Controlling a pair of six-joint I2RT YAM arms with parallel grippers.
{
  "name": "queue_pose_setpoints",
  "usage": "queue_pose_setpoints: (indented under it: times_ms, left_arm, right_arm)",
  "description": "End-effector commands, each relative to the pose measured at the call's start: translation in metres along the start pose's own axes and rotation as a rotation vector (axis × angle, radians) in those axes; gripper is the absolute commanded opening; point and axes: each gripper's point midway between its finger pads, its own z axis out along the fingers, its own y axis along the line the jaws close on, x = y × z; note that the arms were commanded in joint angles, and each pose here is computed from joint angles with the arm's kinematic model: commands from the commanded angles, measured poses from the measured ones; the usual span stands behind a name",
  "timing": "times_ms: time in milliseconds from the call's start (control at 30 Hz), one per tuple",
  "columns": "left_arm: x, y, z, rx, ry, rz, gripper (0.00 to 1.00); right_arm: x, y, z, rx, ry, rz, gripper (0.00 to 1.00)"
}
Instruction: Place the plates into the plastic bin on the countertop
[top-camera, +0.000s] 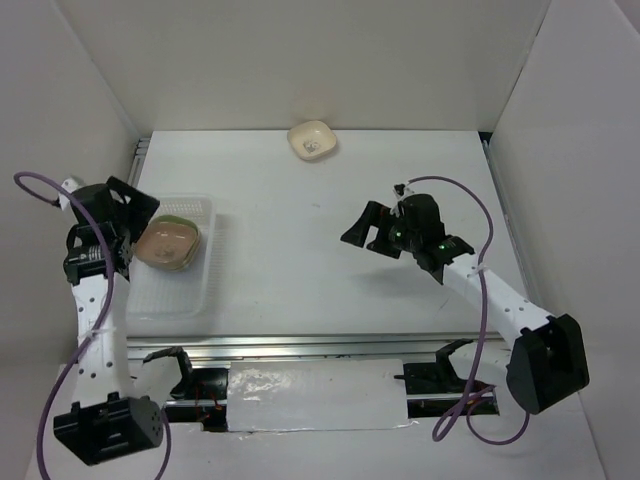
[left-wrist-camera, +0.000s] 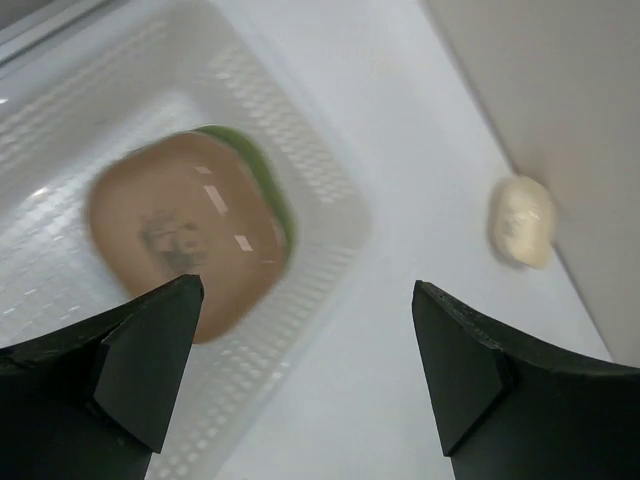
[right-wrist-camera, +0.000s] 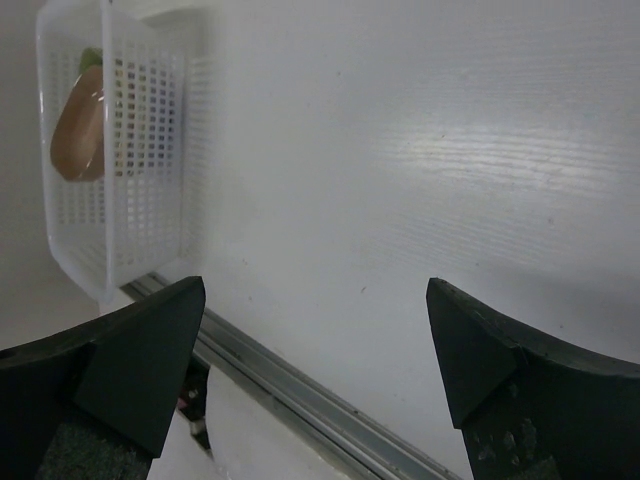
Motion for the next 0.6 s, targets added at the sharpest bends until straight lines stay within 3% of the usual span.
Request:
queue_pose_setpoints:
  times_ms: [0,167,200,367,467,567]
  left_arm:
    - [-0.009,-0.061,-0.024,0.188,-0.056,0.062,0.99]
    - [0.062,-0.131,-0.018,0.296,0.108,0.231,0.99]
    - [0.073,-0.130,-0.002,0.235,0.109,0.274,0.99]
    - [0.085,-0.126,0.008,0.194,0.113,0.298,0.99]
    - [0.078,-0.134,0.002,0.272,0.093,0.278,0.99]
    - [0.093,-0.155,0.001,0.323,0.163,0.318,0.99]
  right_arm:
    - [-0.038,-0.001,0.004,0.020,-0.102,0.023,1.00]
    - [-0.090,-0.042,0.040,0.170,-0.177,0.176,1.00]
    - [-0.096,-0.047,0.046,0.183,-0.180,0.202,1.00]
    - [-0.118,-0.063,0.085,0.178,-0.167,0.301,1.00]
    - [-0.129,-0.064,0.118,0.172,-0.139,0.319,1.00]
    - [-0.143,-0.073,0.153,0.168,-0.132,0.387,1.00]
